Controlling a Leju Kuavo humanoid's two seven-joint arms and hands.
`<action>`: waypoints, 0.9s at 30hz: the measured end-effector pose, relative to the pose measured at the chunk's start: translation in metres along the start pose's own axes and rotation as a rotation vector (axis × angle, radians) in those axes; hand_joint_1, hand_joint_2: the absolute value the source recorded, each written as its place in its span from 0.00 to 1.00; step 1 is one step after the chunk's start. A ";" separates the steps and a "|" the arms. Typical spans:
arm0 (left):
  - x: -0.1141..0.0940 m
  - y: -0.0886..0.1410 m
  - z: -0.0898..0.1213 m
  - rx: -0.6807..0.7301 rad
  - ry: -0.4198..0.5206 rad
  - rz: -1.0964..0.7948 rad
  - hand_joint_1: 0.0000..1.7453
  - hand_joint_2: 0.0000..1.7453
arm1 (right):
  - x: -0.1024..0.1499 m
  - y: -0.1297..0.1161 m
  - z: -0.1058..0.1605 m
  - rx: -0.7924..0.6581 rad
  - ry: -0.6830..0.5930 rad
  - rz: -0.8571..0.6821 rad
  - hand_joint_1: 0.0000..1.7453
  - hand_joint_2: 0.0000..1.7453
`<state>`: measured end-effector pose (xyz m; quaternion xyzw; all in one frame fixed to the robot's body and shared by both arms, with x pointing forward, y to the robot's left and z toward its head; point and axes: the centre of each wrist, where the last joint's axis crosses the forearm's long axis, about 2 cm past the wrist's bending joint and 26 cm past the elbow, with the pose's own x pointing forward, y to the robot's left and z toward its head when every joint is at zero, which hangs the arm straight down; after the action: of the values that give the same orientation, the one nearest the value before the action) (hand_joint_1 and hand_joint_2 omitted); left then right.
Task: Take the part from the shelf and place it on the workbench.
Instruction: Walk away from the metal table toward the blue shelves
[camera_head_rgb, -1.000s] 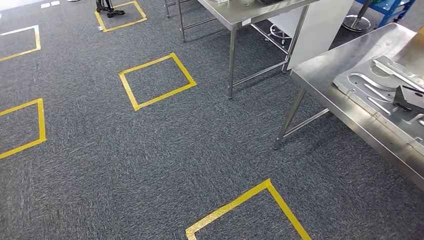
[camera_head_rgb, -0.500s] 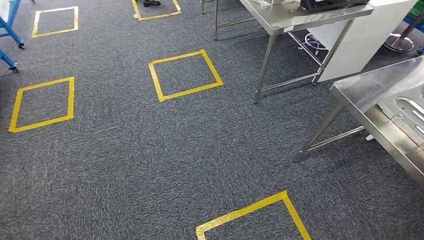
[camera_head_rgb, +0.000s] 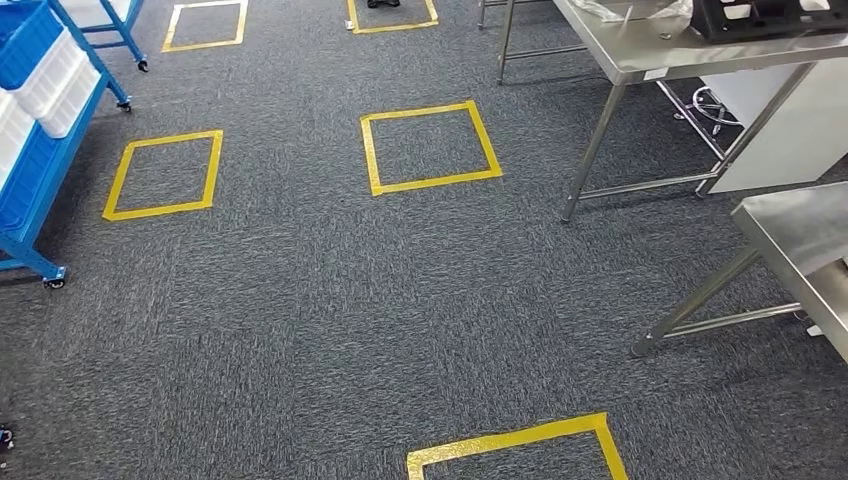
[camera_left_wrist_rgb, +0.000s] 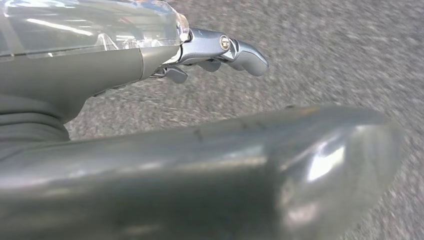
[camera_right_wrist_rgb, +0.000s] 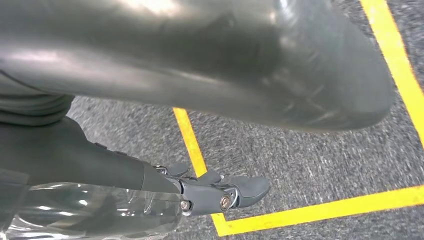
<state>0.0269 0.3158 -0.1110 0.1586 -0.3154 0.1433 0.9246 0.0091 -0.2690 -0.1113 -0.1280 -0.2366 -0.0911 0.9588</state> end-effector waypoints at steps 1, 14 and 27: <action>-0.001 -0.001 0.001 0.003 0.002 -0.002 0.00 0.00 | 0.000 -0.001 0.000 -0.004 0.009 -0.004 0.00 0.00; 0.000 -0.010 0.003 -0.020 0.001 -0.025 0.00 0.00 | -0.006 -0.008 0.001 0.023 0.050 0.013 0.00 0.00; 0.012 -0.006 -0.006 -0.124 -0.229 -0.171 0.00 0.00 | 0.004 -0.046 -0.014 0.058 -0.268 0.310 0.00 0.00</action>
<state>0.0414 0.3144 -0.1095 0.1428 -0.4124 0.0250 0.8994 0.0080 -0.3169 -0.1115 -0.1460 -0.3419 0.0821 0.9247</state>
